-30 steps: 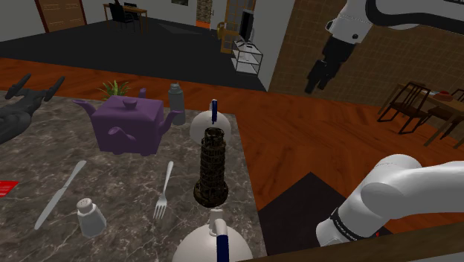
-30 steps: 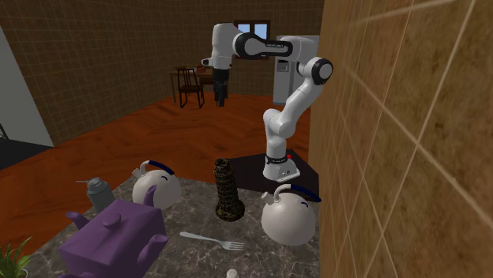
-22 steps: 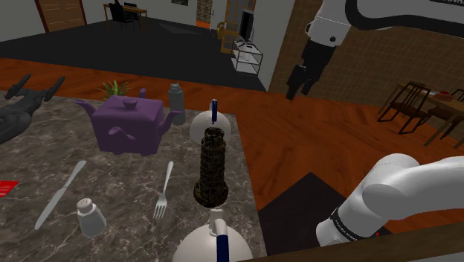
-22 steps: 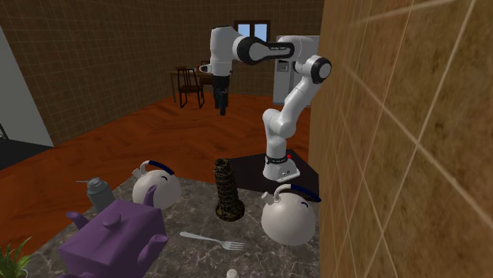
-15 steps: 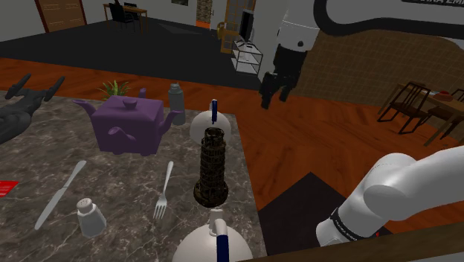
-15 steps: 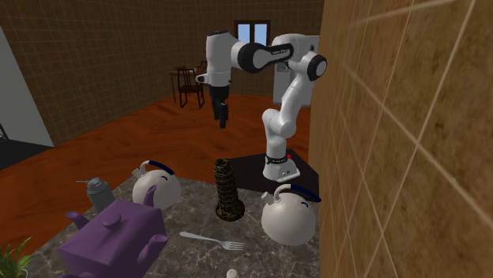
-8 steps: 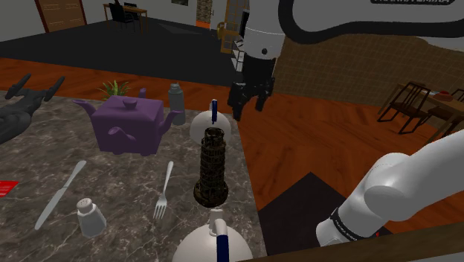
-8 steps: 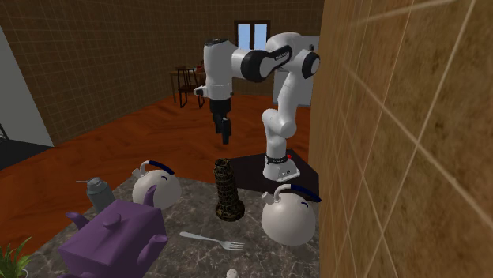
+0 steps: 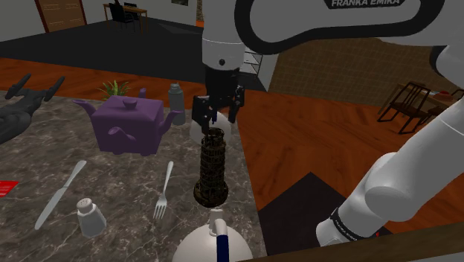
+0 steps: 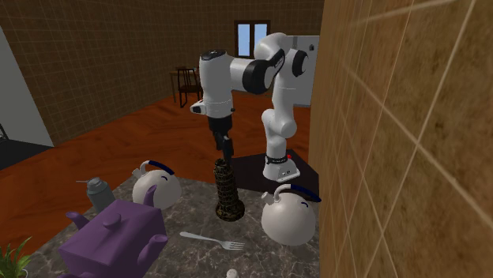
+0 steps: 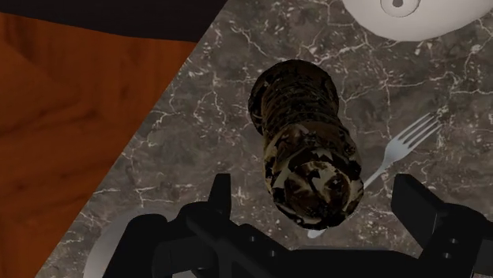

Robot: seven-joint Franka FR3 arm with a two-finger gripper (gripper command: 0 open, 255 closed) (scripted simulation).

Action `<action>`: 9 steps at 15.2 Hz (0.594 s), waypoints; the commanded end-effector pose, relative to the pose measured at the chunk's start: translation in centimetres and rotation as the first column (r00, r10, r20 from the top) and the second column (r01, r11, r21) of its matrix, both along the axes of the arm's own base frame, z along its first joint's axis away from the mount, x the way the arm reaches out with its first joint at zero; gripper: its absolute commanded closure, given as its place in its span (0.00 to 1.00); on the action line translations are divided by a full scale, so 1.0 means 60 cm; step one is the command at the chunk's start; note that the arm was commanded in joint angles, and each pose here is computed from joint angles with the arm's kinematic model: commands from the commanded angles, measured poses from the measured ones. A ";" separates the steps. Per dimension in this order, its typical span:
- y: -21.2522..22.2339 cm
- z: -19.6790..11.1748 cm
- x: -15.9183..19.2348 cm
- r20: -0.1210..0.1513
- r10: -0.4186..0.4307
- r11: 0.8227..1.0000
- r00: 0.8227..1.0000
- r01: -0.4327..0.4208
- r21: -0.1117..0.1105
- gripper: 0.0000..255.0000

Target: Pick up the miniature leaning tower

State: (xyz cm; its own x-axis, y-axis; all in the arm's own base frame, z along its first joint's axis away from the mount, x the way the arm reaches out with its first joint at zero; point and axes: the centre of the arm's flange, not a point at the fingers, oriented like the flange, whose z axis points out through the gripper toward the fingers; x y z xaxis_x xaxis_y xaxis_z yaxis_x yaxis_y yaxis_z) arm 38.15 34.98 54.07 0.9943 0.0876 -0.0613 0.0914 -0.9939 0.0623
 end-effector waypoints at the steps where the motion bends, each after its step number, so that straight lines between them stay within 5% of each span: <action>1: 0.008 -0.015 0.003 -0.002 -0.001 1.000 1.000 0.001 0.000 0.00; 8: 0.008 -0.064 0.003 -0.002 -0.001 1.000 1.000 0.001 0.000 0.00; 9: 0.009 -0.064 0.003 -0.002 -0.001 1.000 1.000 0.001 0.000 1.00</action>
